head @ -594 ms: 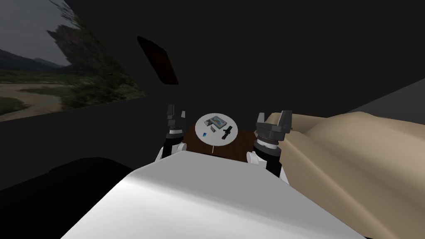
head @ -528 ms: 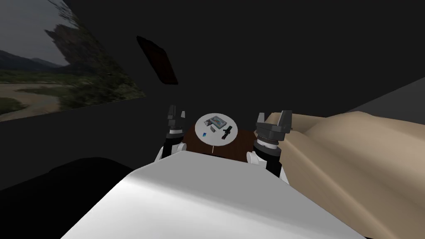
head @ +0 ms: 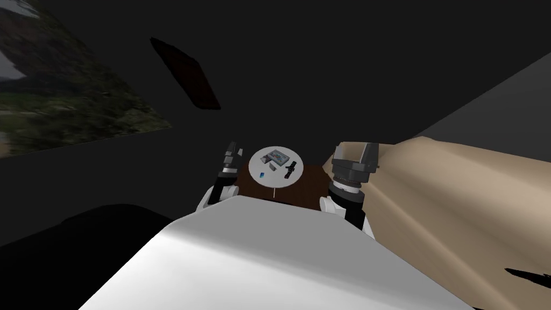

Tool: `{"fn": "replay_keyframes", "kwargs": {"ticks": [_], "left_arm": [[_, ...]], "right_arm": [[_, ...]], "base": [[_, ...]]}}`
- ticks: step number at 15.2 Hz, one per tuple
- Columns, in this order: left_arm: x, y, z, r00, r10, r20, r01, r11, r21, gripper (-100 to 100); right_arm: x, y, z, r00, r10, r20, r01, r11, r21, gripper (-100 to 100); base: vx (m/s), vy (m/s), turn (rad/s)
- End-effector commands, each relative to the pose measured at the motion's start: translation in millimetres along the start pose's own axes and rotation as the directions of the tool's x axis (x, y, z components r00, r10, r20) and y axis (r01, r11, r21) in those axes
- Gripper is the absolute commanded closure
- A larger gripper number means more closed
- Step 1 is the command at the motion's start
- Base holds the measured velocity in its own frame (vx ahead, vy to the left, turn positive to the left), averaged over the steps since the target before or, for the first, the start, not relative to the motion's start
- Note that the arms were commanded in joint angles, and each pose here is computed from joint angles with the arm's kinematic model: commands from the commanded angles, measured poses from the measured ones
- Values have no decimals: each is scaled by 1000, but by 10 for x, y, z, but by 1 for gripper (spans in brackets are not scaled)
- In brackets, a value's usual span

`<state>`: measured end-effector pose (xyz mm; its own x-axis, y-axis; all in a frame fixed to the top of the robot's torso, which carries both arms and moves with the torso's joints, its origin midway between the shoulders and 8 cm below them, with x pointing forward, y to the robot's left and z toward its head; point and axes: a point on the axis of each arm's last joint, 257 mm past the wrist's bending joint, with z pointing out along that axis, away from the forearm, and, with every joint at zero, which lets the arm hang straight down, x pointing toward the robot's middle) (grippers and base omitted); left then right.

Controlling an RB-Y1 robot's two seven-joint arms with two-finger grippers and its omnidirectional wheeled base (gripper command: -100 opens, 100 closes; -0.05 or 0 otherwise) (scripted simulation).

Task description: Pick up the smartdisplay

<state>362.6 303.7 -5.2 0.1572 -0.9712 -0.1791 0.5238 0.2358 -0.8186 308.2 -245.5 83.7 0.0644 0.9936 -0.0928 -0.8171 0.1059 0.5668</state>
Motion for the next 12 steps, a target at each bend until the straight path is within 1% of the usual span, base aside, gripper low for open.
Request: {"fn": "replay_keyframes", "kwargs": {"ticks": [1,2,3,4,5,6,7,8,9,10,11,12], "left_arm": [[-63,263,-2,1000,28,-12,-29,997,-70,-100],[-63,263,-2,1000,28,-12,-29,997,-70,-100],[-127,471,-22,999,50,-19,-52,991,-124,-100],[-127,471,-22,999,50,-19,-52,991,-124,-100],[-206,676,-45,997,72,-25,-75,981,-178,-100],[-208,693,-51,997,72,-25,-75,980,-182,-100],[-306,903,-85,995,95,-29,-99,967,-236,-100],[-308,923,-92,995,95,-29,-99,965,-243,-100],[-419,1121,-127,992,119,-33,-123,947,-297,-100],[-426,1160,-145,992,119,-33,-123,944,-306,-100],[-556,1352,-193,989,143,-35,-146,925,-352,-100],[-561,1394,-210,989,142,-35,-145,918,-369,-100]], "right_arm": [[0,0,0,1000,0,0,0,1000,0,0],[0,0,0,1000,0,0,0,1000,0,0],[0,0,0,1000,0,0,0,1000,0,0],[0,0,0,1000,0,0,0,1000,0,0],[0,0,0,1000,0,0,0,1000,0,0],[0,0,0,1000,0,0,0,1000,0,0],[0,0,0,1000,0,0,0,1000,0,0],[0,0,0,1000,0,0,0,1000,0,0],[0,0,0,1000,0,0,0,1000,0,0],[0,0,0,1000,0,0,0,1000,0,0],[0,0,0,1000,0,0,0,1000,0,0],[0,0,0,1000,0,0,0,1000,0,0]], "base": [[-24,13,-230],[-25,15,-211],[-29,15,-232],[-30,16,-187],[-34,15,-280],[-35,17,-259],[-34,17,-250],[-31,17,-227],[-32,15,-320],[-30,14,-276],[-32,11,-330],[-34,15,-285]]}}
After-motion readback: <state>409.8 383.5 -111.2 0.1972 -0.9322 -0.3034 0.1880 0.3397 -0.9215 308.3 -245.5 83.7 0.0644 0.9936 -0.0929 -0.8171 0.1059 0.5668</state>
